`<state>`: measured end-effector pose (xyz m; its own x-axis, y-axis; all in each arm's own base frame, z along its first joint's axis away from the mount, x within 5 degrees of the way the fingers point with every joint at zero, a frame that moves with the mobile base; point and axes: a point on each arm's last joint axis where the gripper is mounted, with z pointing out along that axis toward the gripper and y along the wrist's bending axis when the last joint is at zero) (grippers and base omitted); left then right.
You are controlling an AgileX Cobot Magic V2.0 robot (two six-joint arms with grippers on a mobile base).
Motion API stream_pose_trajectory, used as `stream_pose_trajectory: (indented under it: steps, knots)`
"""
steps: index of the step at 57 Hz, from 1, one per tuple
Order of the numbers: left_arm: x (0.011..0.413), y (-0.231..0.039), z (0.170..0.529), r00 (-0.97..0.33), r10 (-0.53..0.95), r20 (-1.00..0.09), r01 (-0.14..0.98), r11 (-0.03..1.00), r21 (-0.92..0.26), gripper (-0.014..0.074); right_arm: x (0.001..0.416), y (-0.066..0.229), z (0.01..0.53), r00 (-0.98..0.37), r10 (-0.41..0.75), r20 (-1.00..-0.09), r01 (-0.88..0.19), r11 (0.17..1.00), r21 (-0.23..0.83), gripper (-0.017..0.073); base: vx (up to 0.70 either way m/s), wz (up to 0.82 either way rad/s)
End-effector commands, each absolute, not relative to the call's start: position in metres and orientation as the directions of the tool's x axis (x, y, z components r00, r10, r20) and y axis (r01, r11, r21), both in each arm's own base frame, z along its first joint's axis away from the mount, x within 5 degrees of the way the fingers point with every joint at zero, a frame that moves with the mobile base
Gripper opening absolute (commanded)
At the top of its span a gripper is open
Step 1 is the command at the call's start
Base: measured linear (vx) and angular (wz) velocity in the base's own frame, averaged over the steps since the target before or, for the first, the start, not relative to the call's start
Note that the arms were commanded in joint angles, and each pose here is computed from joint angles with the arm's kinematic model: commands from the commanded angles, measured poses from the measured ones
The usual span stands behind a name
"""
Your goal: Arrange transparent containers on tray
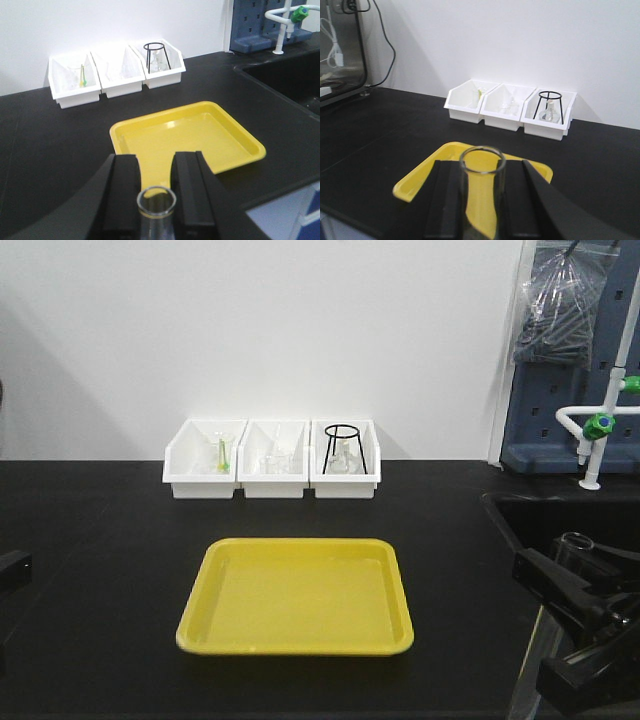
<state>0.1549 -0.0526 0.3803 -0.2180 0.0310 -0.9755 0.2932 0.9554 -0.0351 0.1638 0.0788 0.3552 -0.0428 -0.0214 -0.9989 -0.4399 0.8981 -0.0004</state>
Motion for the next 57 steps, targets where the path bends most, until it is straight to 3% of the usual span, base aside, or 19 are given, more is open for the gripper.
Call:
stream_pose_trajectory:
  steps: [1,35,57]
  knots:
    - [0.1529,-0.0539,0.397,-0.114,-0.006,-0.993,0.313,0.949,-0.042,-0.0006,0.1603,0.0798,0.3745,0.063,0.027,-0.998,-0.464,0.886,-0.005,-0.0011,0.41,-0.08]
    - [0.1529,-0.0539,0.397,-0.114,-0.006,-0.993,0.313,0.949,-0.042,-0.0006,0.1603,0.0797,0.3743,0.061,0.027,-0.998,-0.464,0.886,-0.005,-0.0011,0.39,-0.01]
    - [0.1533,-0.054,0.3968,-0.115,-0.006,-0.993,0.313,0.949,-0.042,-0.0006,0.1603,0.0797,0.3743,0.061,0.027,-0.998,-0.464,0.886,-0.005,-0.0011,0.2,-0.08]
